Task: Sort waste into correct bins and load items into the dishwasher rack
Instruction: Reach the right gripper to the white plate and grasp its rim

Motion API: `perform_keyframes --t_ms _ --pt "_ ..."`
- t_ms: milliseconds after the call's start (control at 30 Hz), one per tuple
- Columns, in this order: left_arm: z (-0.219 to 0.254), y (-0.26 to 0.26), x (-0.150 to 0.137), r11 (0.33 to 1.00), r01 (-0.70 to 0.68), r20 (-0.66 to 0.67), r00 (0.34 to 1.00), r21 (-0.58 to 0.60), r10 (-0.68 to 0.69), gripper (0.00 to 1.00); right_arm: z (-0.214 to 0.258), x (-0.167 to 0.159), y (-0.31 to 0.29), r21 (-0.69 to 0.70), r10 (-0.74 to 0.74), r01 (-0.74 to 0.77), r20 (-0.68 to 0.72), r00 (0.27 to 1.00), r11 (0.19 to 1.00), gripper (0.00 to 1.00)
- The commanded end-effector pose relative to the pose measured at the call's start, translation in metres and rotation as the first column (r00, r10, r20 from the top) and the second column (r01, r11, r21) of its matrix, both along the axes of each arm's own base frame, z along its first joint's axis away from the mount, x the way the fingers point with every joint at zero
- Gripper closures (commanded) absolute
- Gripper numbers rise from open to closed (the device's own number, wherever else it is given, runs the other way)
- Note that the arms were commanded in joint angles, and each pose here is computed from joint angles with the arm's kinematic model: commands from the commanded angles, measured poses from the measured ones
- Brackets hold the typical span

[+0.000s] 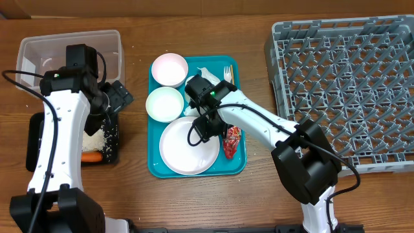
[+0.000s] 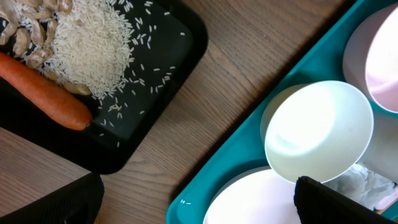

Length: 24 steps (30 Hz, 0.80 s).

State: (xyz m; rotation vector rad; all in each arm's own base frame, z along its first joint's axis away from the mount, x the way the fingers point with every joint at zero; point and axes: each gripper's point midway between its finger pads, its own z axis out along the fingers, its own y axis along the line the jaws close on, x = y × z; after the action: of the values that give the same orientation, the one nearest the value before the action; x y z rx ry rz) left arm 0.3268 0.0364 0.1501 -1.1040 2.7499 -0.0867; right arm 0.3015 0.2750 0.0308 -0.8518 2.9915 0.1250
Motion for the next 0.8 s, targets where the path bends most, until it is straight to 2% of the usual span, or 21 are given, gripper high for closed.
perform_keyframes --t_ms 0,267,500,667,767 --pt "-0.006 0.005 -0.001 1.0 -0.013 -0.024 1.0 0.012 0.014 0.0 -0.006 -0.003 -0.003 -0.01 -0.019 0.019 -0.011 1.0 1.0 0.39" --pt "-0.006 0.005 -0.001 1.0 -0.013 -0.025 1.0 0.013 0.014 0.0 -0.007 -0.004 -0.001 0.0 -0.07 0.07 -0.02 0.997 0.998 0.56" --pt "-0.006 0.005 -0.005 1.0 -0.013 -0.04 0.999 0.012 0.013 0.0 -0.019 -0.013 -0.008 -0.02 -0.089 0.089 -0.046 0.995 0.996 0.58" --pt "-0.006 0.005 -0.005 1.0 -0.013 -0.041 0.999 0.012 0.014 0.0 -0.019 -0.013 -0.008 -0.019 -0.093 0.092 -0.045 0.995 0.996 0.7" --pt "-0.006 0.005 -0.005 1.0 -0.013 -0.04 0.999 0.012 0.014 0.0 -0.011 -0.012 -0.008 -0.024 -0.093 0.092 -0.049 0.994 0.995 0.85"
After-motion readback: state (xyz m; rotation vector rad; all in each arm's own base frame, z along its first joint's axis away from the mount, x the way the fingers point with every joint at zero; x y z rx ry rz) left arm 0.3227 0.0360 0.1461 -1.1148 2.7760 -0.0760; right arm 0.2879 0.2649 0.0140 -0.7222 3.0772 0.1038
